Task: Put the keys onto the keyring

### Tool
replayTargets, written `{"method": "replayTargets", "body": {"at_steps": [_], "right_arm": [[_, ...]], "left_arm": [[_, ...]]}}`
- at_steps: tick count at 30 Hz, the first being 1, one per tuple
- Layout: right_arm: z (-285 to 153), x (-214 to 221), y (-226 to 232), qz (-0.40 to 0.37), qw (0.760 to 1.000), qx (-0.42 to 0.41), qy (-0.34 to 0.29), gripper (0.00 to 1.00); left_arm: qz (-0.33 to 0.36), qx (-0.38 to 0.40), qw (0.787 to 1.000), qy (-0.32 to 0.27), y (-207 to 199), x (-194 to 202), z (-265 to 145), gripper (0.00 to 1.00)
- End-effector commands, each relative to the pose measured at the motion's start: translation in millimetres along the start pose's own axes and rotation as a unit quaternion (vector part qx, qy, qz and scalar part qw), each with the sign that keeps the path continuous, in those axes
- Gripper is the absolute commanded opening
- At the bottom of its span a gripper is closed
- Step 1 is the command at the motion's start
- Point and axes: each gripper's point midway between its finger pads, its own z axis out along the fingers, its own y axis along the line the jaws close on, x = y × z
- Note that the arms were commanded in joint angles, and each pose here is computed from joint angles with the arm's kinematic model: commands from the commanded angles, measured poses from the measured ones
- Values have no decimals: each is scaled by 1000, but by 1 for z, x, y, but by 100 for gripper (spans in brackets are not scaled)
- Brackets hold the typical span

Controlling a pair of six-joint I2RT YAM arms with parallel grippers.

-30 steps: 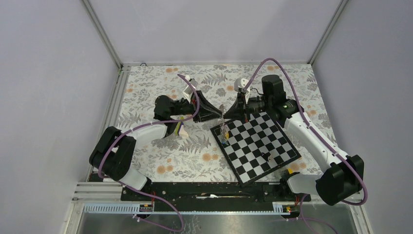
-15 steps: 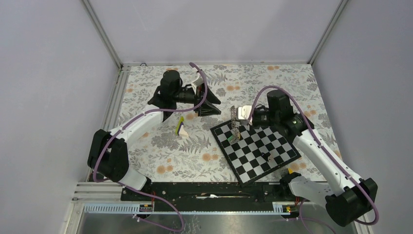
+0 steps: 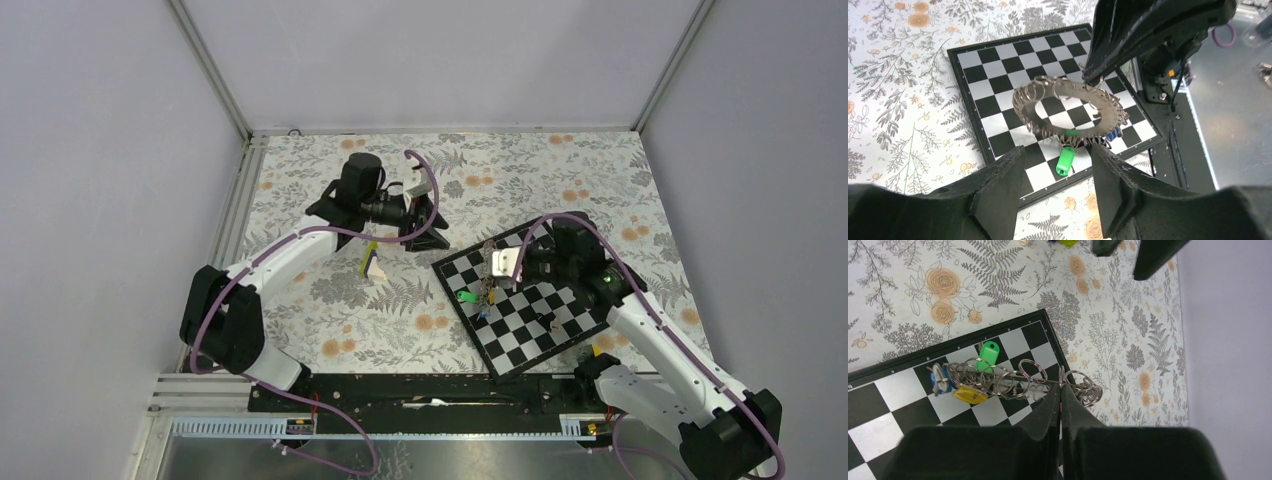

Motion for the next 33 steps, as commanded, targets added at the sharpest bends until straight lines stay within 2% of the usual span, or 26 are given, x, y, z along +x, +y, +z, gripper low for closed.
{"method": "replayTargets", "body": {"at_steps": [1, 3, 10, 13, 14, 18, 22, 25, 30, 33], "right_arm": [[-6, -18, -27, 35, 998, 52, -17, 0], [-5, -15, -28, 73, 996, 54, -7, 0], [-13, 5, -42, 222, 971, 80, 25, 0], [-17, 18, -47, 288, 953, 93, 27, 0], [-21, 35, -53, 338, 933, 114, 45, 0], [-30, 64, -63, 399, 901, 155, 71, 0], [-40, 89, -71, 447, 870, 194, 79, 0], [-47, 105, -73, 469, 852, 217, 88, 0], [-55, 118, -74, 475, 842, 237, 99, 0], [-57, 124, -72, 476, 839, 240, 103, 0]], "left_arm": [[90, -17, 995, 26, -7, 4, -6, 56], [102, -21, 994, 38, -10, 10, -6, 57], [69, -45, 993, 79, -20, 27, 1, 56], [72, -32, 992, 95, -34, 41, 8, 56], [89, -15, 989, 116, -45, 55, 20, 56], [121, 18, 983, 140, -65, 66, 43, 57], [131, 33, 978, 158, -80, 73, 81, 55], [86, 22, 983, 158, -99, 79, 117, 49], [27, -36, 980, 192, -113, 102, 171, 45], [-16, -61, 979, 193, -113, 102, 198, 45]]}}
